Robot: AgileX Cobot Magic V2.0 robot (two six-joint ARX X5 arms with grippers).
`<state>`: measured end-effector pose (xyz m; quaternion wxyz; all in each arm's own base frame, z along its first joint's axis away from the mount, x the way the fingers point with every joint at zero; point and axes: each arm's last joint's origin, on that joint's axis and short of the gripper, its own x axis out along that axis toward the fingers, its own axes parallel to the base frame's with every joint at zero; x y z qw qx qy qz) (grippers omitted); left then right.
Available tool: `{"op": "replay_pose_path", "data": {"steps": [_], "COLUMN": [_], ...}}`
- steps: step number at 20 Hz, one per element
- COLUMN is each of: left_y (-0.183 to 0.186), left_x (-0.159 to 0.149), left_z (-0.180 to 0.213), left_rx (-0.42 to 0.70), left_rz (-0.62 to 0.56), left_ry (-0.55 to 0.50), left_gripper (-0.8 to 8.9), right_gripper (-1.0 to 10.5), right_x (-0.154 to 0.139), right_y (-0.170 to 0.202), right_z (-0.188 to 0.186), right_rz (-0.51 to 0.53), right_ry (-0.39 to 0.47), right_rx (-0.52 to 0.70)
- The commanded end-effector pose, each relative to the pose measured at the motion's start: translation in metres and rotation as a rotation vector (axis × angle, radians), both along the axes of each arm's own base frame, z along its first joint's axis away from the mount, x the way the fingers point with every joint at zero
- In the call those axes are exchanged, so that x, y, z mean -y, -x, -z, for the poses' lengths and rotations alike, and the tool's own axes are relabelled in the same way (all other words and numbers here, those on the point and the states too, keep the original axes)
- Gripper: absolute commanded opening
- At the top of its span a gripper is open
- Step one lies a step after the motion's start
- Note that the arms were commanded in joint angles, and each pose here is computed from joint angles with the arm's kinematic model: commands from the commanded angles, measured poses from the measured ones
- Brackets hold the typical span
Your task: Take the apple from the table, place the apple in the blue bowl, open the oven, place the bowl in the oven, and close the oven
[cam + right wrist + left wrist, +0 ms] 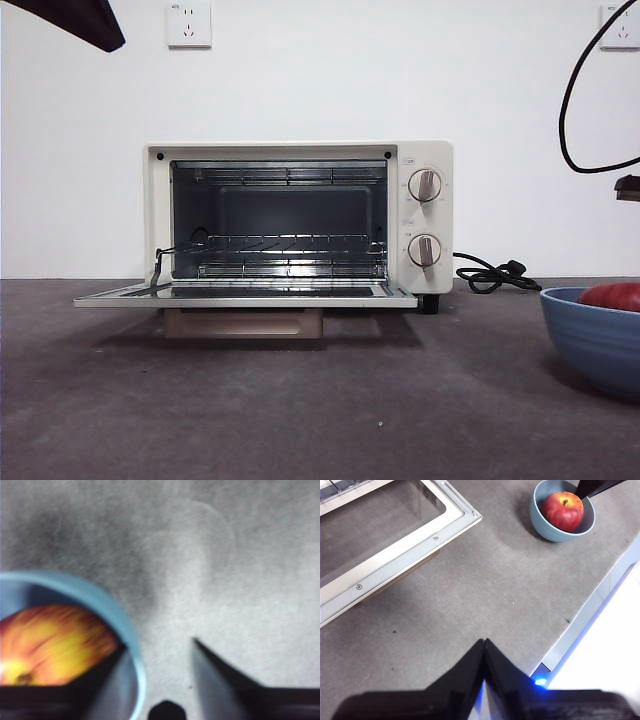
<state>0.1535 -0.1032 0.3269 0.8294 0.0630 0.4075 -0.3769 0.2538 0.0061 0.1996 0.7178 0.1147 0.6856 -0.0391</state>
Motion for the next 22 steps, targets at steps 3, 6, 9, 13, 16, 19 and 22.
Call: {"op": "replay_pose_path", "data": {"steps": [3,6,9,13,16,19,22], "left_y": [0.001,0.001,0.002,0.006,0.009,0.006,0.006], "left_x": [0.0,0.0,-0.001,-0.003,-0.005,-0.007,-0.008], "left_z": [-0.001,-0.001,-0.001,0.003,0.004,0.004,0.004], "left_rx": [0.011,0.012,0.006,-0.042,-0.045,-0.001,0.009], "left_rz": [0.01,0.01,0.01,0.013,0.012,-0.046,-0.062], "left_ry": [-0.002,-0.002,-0.005,-0.039,-0.069,-0.128,-0.142], "left_gripper": [-0.06,-0.06,-0.06,-0.05,-0.06,-0.06,-0.06], "right_gripper": [-0.1,-0.1,-0.1,-0.1,-0.1,-0.1,-0.1], "right_x": [-0.001,-0.004,-0.017,-0.048,-0.072,-0.094,-0.12], "right_y": [0.001,0.001,0.0,-0.008,-0.016,-0.027,-0.049], "right_z": [0.005,0.005,0.001,-0.031,-0.066,-0.095,-0.107], "right_rz": [-0.02,-0.01,-0.025,-0.086,-0.086,-0.083,-0.072], "right_ry": [-0.04,-0.042,-0.063,-0.071,-0.102,-0.122,-0.15], "right_rx": [-0.013,-0.009,-0.017,0.034,0.119,0.177,0.175]}}
